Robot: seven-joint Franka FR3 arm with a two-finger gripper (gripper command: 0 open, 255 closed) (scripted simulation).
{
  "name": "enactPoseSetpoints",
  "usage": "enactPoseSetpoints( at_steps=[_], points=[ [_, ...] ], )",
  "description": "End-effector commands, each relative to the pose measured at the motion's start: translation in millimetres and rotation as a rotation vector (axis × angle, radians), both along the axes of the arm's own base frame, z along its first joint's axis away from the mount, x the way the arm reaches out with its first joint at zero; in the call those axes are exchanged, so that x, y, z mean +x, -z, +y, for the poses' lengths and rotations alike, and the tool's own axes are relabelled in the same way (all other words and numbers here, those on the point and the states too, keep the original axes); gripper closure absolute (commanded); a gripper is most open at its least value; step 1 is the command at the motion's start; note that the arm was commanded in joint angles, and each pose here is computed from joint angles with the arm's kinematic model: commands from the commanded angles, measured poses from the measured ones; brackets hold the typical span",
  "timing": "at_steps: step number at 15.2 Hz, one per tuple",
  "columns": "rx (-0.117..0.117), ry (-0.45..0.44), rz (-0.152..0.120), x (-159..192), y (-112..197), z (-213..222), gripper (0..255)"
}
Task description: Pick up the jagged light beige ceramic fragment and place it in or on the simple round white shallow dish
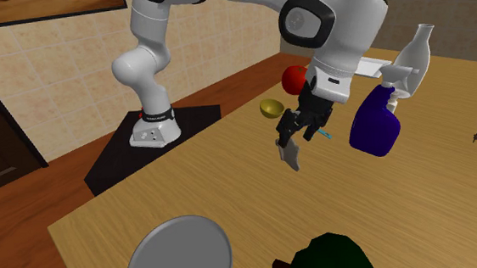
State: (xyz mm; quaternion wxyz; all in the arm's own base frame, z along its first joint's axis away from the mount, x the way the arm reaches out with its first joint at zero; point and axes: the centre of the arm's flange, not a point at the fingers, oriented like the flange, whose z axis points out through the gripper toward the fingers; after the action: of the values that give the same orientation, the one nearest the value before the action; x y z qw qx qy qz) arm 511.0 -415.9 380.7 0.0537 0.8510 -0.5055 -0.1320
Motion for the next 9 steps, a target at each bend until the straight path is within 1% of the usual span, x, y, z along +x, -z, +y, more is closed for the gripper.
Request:
enactPoseSetpoints(
  at_steps=[1, 3, 9],
  points=[
    [0.0, 0.001, 0.0, -3.0, 10.4, 1.0, 0],
    [0.0, 0.001, 0.0, -5.4, 18.4, 1.4, 0],
    [0.0, 0.001, 0.0, -5.4, 18.4, 1.4, 0]
  ],
)
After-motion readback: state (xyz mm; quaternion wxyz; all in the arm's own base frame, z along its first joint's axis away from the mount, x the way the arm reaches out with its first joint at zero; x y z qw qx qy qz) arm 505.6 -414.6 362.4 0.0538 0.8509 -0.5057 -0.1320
